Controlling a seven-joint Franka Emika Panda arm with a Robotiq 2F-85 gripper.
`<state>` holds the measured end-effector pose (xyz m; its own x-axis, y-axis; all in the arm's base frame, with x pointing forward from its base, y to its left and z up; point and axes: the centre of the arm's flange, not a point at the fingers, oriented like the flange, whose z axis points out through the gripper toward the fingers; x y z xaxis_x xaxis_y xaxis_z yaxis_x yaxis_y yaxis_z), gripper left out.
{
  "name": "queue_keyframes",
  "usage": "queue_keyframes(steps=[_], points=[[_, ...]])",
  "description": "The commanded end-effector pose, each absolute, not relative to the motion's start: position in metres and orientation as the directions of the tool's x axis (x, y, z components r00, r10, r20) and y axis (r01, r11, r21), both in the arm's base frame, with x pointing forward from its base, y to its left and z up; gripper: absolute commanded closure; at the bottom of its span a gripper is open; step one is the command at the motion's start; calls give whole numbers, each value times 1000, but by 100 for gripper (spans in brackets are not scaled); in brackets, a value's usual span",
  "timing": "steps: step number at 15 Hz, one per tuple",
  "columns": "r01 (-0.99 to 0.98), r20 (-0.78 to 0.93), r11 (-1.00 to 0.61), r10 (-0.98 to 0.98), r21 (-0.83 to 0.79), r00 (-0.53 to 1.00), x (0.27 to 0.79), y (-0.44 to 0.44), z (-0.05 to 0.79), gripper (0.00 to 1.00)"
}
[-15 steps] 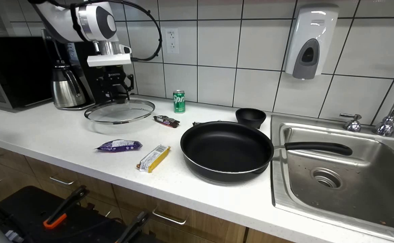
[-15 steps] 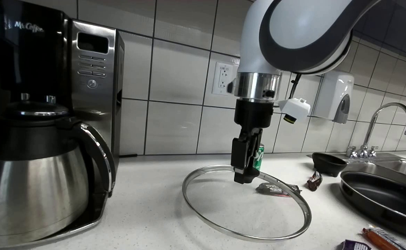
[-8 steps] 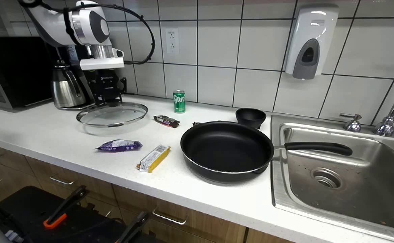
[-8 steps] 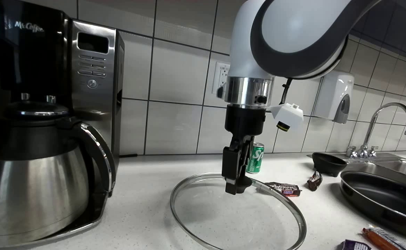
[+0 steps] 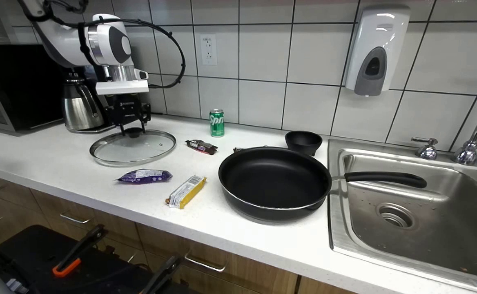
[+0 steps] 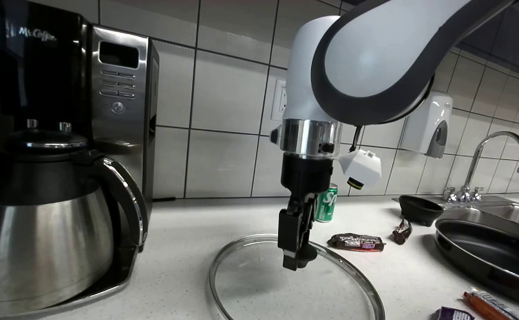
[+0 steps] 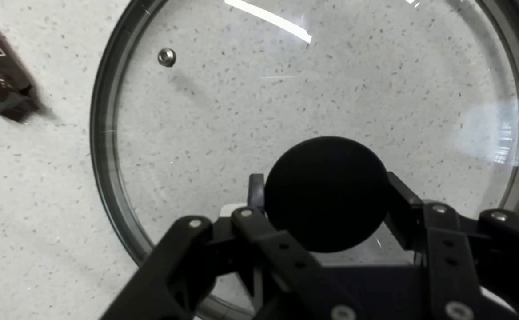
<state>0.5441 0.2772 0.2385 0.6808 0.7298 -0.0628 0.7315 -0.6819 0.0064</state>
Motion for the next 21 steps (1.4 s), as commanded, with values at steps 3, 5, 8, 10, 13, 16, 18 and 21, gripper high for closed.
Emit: queue_keyframes(steps=[3, 5, 8, 10, 13, 16, 18, 21], points=[[746, -48, -666, 744, 20, 666, 547, 283, 247, 61], [748, -48, -663, 747, 25, 663, 546, 282, 250, 61], [762, -54, -647, 760, 44, 648, 544, 282, 261, 3], [764, -40, -642, 764, 56, 644, 545, 281, 271, 0], [744, -10, -665, 745, 67, 666, 549, 274, 287, 0], [702, 7, -708, 705, 80, 709, 558, 260, 302, 0], [651, 21, -754, 655, 86, 756, 564, 244, 308, 0], [539, 54, -838, 544, 83, 837, 571, 212, 317, 0]])
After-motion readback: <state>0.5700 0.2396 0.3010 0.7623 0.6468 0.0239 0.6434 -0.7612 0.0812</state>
